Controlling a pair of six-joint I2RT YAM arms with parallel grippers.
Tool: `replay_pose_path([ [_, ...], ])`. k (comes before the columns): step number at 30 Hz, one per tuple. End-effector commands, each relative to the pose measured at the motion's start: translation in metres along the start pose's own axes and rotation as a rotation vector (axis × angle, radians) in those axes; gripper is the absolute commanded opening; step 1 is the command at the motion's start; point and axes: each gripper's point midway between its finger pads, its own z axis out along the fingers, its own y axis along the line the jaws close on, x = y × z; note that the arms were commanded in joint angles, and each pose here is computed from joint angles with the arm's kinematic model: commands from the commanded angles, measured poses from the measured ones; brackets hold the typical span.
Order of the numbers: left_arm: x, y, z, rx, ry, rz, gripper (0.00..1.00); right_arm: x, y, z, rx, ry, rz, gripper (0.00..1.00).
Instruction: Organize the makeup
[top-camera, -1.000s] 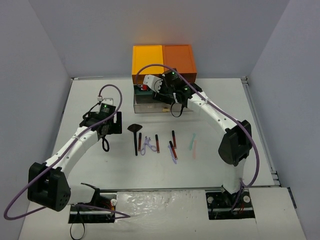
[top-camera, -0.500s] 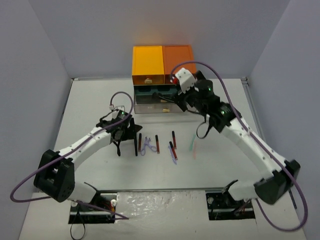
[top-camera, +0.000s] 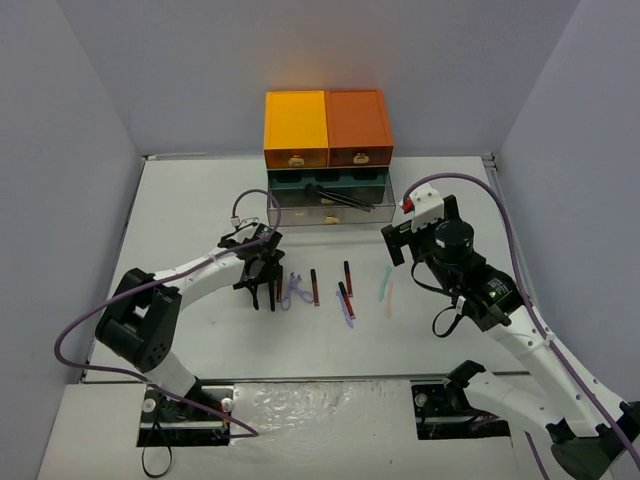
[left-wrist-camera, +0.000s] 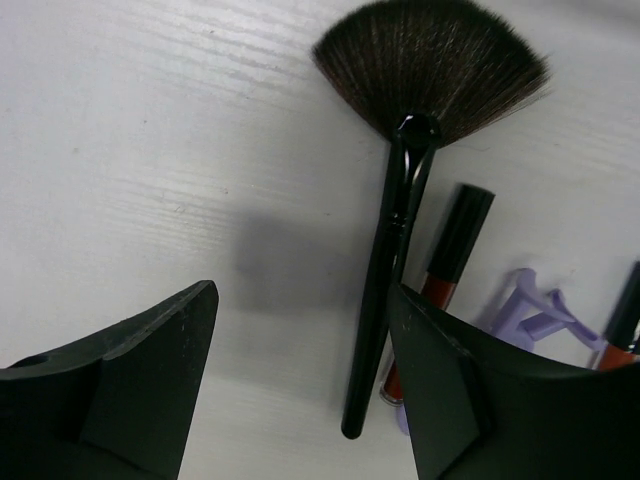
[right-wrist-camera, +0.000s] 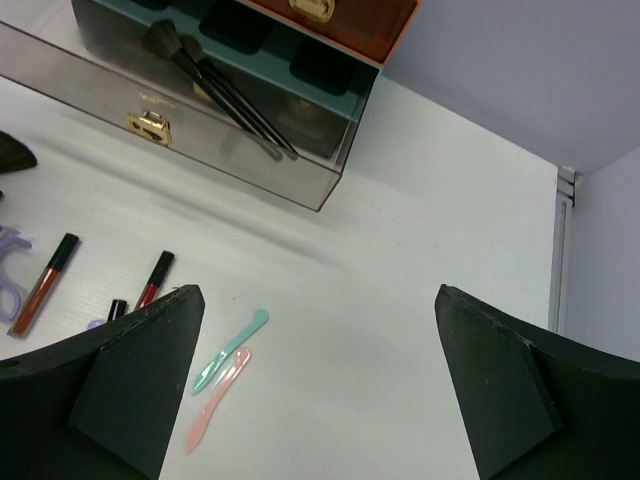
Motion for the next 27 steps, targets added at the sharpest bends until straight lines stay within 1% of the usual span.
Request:
replay_pose_path([
  [1, -0.032, -0.031, -0.01, 0.081, -0.099, -0.066, 0.64, -0.009, -0.01, -0.004, 0.051, -0.043, 0.05, 0.98],
  [5, -0.024, -0.03, -0.001, 0.06, -0.077, -0.075, 0.63, -0.01, -0.014, -0.003, 0.07, -0.035, 0.016, 0.99],
  [9, -0.017, -0.024, 0.006, 0.029, -0.059, -0.087, 0.57, -0.009, -0.015, 0.001, 0.077, -0.023, -0.005, 0.99],
  [13, -0.015, -0.018, 0.008, 0.006, -0.063, -0.097, 0.49, -0.008, -0.014, 0.002, 0.074, -0.016, -0.012, 0.99],
  [16, -0.014, -0.015, 0.01, -0.002, -0.062, -0.099, 0.39, -0.005, -0.014, 0.004, 0.072, -0.01, -0.019, 0.99],
  [17, -0.013, -0.013, 0.011, -0.006, -0.057, -0.098, 0.34, -0.004, -0.014, 0.004, 0.074, -0.007, -0.019, 0.99],
  [20, -0.01, -0.009, 0.009, -0.019, -0.046, -0.107, 0.14, -0.003, -0.014, 0.004, 0.075, -0.003, -0.022, 0.99],
  [22, -0.011, -0.003, 0.001, -0.021, -0.052, -0.128, 0.04, -0.002, -0.014, 0.004, 0.077, -0.002, -0.024, 0.99],
  [23, -0.014, 0.0, -0.007, -0.015, -0.064, -0.143, 0.0, -0.002, -0.015, 0.004, 0.079, -0.001, -0.026, 0.99],
  [25, -0.031, 0.003, -0.037, 0.025, -0.122, -0.186, 0.0, -0.001, -0.015, 0.004, 0.083, 0.001, -0.028, 1.0],
  [27, -0.056, 0.002, -0.073, 0.088, -0.201, -0.247, 0.0, -0.002, -0.016, 0.003, 0.086, -0.002, -0.027, 1.0],
])
